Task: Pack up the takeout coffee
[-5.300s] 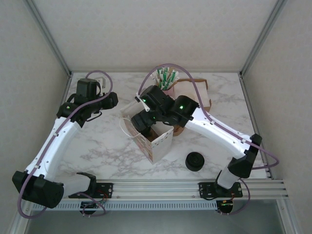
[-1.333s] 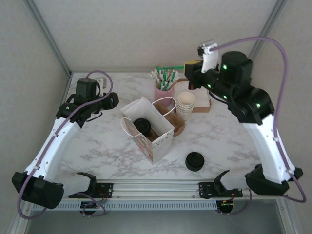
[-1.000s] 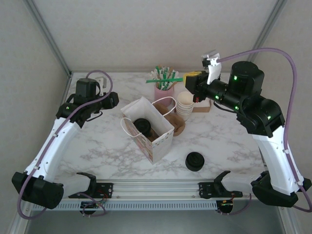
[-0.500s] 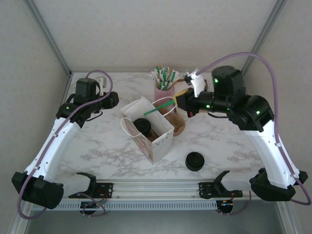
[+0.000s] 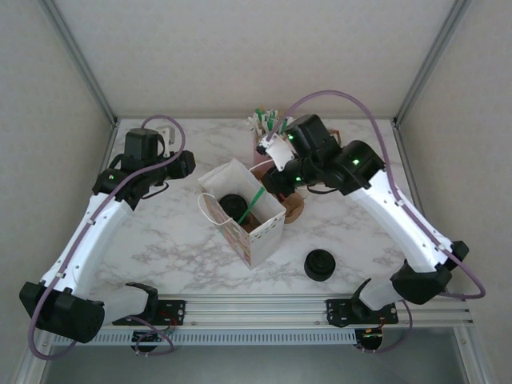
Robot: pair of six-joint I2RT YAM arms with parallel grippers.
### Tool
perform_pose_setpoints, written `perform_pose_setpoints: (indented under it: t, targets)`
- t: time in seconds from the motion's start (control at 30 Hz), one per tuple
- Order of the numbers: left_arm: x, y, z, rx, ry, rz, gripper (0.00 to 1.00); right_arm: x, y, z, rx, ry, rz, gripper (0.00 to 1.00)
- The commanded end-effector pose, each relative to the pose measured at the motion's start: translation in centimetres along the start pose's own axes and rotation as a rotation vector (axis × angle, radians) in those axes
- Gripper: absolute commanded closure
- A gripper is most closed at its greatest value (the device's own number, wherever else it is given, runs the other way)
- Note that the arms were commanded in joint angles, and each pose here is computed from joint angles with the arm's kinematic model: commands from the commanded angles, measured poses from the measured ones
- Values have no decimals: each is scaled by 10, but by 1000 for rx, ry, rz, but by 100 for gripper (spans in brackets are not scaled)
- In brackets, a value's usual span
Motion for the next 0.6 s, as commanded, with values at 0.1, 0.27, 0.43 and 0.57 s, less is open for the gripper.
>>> perform_pose_setpoints:
  t: [0.1,0.27,0.43,0.57]
  targets:
    - [-2,1,0,0,9,0,49,-9,23,-2,-37,-62,88,99]
    - [-3,2,0,-2,10,5,49,-14,40,-1,-30,-70,136,99]
    - [-4,2,0,-1,9,7,49,-20,54,-2,-50,-83,184,98]
    - [-3,2,0,0,9,4,49,-27,65,-1,-61,-95,228,95]
Point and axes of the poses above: each hand's point on the last joint's axis, 136 mm out from that joint toward the fingers, its own y axis out along the fingers, its own z axis along the line the jaws close on, x = y × z, the point moved 1 cm from there along -y, back along the fingers, and after that the axes turned 1 degree about -y, right-handed, at the moved point
